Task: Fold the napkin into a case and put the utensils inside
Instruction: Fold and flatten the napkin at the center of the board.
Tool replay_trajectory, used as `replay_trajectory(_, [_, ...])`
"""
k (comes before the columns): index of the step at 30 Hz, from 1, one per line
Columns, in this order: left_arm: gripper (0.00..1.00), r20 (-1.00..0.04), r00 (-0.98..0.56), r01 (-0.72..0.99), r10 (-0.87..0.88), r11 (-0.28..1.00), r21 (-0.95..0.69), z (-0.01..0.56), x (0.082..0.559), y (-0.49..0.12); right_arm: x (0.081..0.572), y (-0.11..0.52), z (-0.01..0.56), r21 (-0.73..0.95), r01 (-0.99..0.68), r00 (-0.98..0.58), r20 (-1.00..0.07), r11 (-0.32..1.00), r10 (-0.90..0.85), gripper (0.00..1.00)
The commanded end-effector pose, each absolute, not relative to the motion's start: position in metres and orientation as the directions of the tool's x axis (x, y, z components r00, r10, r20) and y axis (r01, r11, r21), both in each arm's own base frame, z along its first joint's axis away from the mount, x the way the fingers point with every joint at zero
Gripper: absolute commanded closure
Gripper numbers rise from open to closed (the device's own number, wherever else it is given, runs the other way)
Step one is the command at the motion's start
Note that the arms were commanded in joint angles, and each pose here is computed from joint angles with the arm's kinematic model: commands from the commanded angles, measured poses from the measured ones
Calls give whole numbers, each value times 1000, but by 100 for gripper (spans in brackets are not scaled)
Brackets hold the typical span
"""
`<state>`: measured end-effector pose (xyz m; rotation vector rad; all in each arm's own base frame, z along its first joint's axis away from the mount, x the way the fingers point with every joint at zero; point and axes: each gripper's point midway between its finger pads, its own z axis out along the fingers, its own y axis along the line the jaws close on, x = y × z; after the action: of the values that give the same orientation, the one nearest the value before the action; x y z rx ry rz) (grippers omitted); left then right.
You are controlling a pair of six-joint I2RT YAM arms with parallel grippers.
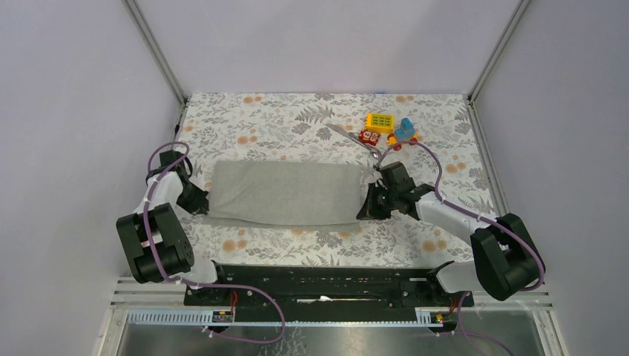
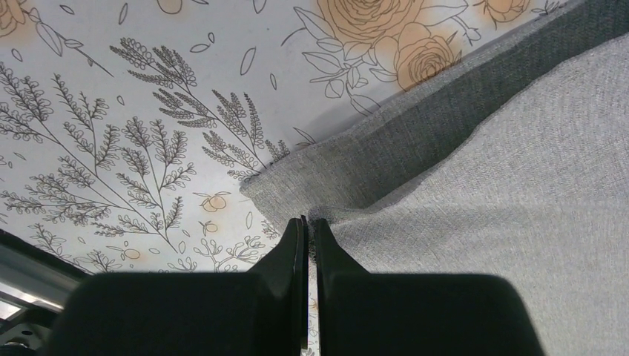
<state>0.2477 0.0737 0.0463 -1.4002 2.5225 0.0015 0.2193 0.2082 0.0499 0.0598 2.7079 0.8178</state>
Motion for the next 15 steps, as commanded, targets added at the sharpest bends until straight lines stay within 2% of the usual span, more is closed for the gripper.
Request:
replay_trajectory(1, [100,-269,-483,-847,-833,522,-95,47,247,87,221,211,61,561,-73,-937,-321,825,135,100])
replay_trajectory(15, [100,-229,-473,-865,-851,497,-62,31,241,86,208,216,44,564,-53,-951,-281,824,132,100])
